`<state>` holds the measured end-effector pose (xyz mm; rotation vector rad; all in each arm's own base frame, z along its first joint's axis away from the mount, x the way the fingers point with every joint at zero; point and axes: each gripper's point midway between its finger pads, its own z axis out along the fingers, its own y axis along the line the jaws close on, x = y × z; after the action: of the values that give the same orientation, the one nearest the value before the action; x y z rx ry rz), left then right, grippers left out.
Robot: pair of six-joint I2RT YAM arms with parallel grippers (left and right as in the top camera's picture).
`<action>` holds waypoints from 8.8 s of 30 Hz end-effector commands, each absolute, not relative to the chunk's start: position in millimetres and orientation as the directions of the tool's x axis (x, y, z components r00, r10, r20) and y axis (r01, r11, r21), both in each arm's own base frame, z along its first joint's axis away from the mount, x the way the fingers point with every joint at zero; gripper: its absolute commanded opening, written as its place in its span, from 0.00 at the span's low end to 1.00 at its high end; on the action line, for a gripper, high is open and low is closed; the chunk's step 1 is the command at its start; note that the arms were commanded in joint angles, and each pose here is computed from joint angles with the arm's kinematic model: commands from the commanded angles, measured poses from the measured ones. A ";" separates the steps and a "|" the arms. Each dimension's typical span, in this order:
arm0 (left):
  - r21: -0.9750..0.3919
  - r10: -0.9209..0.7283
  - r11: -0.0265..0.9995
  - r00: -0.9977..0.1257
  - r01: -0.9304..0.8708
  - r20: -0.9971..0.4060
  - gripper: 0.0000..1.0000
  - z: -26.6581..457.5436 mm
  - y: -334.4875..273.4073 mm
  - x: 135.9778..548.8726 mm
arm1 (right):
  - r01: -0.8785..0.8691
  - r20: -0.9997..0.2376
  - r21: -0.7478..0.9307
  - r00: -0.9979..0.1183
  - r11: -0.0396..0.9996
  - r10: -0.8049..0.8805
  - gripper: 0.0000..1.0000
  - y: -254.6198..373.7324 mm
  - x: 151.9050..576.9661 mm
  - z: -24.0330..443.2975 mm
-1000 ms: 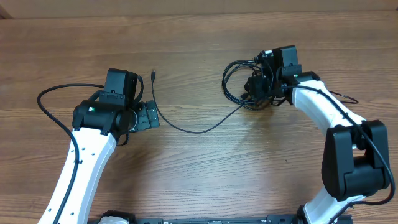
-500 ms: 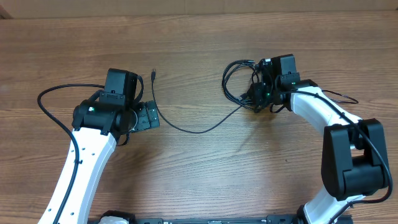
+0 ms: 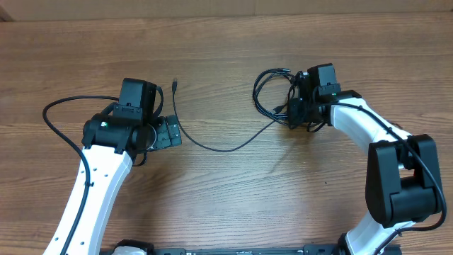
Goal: Untangle cables
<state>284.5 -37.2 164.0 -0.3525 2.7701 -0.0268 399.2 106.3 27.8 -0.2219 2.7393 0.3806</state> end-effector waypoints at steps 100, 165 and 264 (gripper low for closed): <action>-0.085 -0.258 0.966 -0.897 -0.244 -0.360 0.99 168.2 -38.4 288.6 | -0.033 -0.369 0.159 -0.929 0.987 0.029 0.85 189.0 452.8 26.6; -0.087 -0.256 0.967 -0.891 -0.241 -0.375 1.00 169.7 -38.5 292.4 | -0.660 -0.818 0.411 -0.572 0.629 -0.066 0.04 182.8 394.4 403.1; -0.221 -0.020 0.973 -0.935 0.063 -0.353 1.00 151.9 -76.5 316.0 | 0.522 -0.261 0.241 -0.778 0.819 0.572 0.88 -122.2 425.7 229.1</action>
<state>315.2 -77.4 146.0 0.0376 2.7808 -0.3320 412.1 -170.2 220.6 1.0988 2.5959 -0.1232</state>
